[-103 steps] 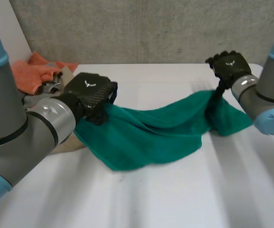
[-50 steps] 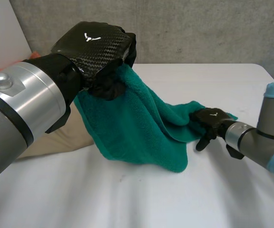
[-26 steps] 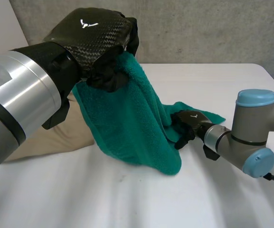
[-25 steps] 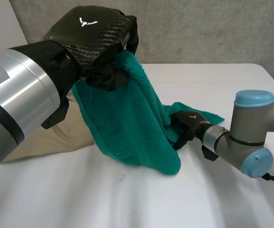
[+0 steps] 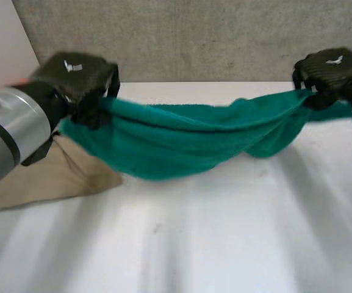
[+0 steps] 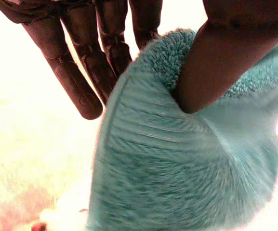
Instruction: Fold the laundry.
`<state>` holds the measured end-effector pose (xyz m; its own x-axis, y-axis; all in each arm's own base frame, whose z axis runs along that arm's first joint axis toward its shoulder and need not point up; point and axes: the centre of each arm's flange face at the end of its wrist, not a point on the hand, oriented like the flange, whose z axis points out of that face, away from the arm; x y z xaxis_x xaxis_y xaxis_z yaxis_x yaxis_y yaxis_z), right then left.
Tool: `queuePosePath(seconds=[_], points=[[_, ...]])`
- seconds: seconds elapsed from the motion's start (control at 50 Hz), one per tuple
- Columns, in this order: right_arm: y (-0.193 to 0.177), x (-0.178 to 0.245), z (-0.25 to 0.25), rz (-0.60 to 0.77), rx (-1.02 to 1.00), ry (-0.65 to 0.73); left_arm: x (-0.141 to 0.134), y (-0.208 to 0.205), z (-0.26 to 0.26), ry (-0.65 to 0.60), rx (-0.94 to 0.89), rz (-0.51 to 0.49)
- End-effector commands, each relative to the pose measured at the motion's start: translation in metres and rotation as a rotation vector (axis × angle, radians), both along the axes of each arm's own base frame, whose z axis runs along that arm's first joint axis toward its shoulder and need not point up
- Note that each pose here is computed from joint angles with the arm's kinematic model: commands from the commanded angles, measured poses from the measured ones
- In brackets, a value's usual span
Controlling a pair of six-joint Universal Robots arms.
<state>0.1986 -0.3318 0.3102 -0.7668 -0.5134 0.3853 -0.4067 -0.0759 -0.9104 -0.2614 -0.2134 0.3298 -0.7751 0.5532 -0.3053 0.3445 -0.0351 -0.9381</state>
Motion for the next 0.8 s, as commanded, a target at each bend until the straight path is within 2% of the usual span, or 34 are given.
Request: queuePosePath(seconds=[0.02, 0.18, 0.26, 0.32, 0.34, 0.4, 0.42, 0.48, 0.5, 0.6, 0.7, 0.8], points=[[-0.005, -0.011, 0.003, 0.03, 0.056, 0.152, -0.002, -0.042, -0.055, -0.155, 0.074, -0.009], [-0.04, 0.002, -0.04, 0.041, 0.106, 0.198, -0.033, -0.083, -0.067, -0.141, -0.01, -0.014], [-0.069, 0.007, -0.054, 0.017, 0.026, 0.227, -0.046, -0.114, -0.048, -0.091, -0.162, 0.044], [-0.097, 0.012, -0.044, -0.032, -0.145, 0.242, -0.054, -0.139, -0.016, -0.012, -0.326, 0.106], [-0.111, 0.017, -0.028, -0.065, -0.266, 0.226, -0.058, -0.148, 0.005, 0.044, -0.421, 0.122], [-0.128, 0.023, 0.005, -0.126, -0.472, 0.156, -0.063, -0.156, 0.036, 0.126, -0.555, 0.129], [-0.134, 0.025, 0.026, -0.162, -0.576, 0.071, -0.066, -0.157, 0.056, 0.187, -0.638, 0.134], [-0.137, 0.024, 0.052, -0.198, -0.678, -0.082, -0.066, -0.155, 0.08, 0.266, -0.725, 0.145], [-0.135, 0.024, 0.068, -0.197, -0.734, -0.182, -0.066, -0.153, 0.09, 0.307, -0.752, 0.158], [-0.131, 0.022, 0.079, -0.155, -0.768, -0.334, -0.064, -0.151, 0.093, 0.351, -0.749, 0.191], [-0.125, 0.029, 0.051, -0.109, -0.651, -0.284, -0.064, -0.152, 0.063, 0.296, -0.647, 0.187], [-0.115, 0.031, -0.009, -0.093, -0.392, -0.186, -0.065, -0.149, -0.001, 0.177, -0.467, 0.141]])
